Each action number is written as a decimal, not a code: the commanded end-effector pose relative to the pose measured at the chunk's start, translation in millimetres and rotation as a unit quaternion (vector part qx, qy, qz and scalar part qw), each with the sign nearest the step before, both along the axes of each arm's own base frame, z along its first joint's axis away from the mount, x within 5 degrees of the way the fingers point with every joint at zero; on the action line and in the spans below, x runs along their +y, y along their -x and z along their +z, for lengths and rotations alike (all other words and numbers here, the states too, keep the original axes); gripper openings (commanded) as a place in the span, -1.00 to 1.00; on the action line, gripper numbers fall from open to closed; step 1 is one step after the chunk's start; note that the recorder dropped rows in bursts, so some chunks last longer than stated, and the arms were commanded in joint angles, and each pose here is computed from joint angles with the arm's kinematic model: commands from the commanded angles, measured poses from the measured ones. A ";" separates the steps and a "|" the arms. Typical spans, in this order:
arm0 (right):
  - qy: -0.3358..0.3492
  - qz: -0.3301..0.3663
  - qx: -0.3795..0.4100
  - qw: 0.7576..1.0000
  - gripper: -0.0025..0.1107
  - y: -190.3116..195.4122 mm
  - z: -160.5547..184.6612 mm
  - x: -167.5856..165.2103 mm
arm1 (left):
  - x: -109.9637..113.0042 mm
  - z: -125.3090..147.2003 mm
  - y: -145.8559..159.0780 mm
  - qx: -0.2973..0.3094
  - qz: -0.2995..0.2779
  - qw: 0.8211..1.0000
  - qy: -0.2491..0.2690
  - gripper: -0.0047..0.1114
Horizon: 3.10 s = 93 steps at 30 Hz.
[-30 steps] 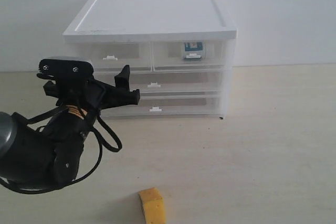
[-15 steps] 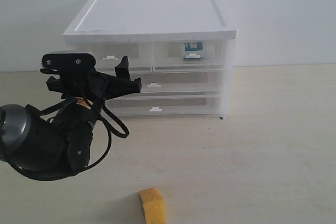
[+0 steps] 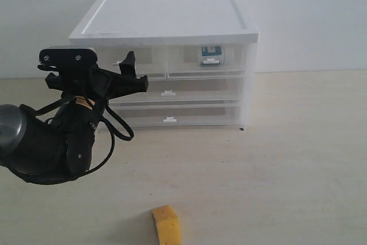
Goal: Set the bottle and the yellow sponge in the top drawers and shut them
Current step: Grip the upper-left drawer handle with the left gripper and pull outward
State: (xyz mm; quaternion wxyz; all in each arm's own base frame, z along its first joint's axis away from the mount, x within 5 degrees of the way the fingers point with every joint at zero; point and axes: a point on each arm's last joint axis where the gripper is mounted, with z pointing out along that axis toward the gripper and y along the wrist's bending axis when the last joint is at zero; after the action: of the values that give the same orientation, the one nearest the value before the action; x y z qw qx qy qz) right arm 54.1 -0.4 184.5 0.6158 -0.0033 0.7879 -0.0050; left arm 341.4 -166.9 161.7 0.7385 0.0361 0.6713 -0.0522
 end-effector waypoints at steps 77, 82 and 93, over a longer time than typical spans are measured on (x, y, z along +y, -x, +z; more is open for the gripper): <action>-0.001 0.000 -0.005 1.000 -0.96 0.1 -0.4 0.1 | -13.3 -0.8 98.6 0.077 0.023 0.997 -0.005 -0.84; -0.001 0.000 -0.005 1.000 -0.96 0.1 -0.4 0.1 | -8.2 3.1 102.0 0.076 0.030 0.997 0.001 -0.84; -0.001 0.000 -0.005 1.000 -0.96 0.1 -0.4 0.1 | -9.0 4.0 103.9 0.072 0.015 0.997 -0.006 0.02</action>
State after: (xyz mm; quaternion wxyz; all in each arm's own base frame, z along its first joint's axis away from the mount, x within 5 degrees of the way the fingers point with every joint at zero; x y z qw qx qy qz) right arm 54.1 -0.3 184.5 0.6158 -0.0028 0.7879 -0.0043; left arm 239.9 -175.9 160.9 0.6797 0.0204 0.7323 -0.0372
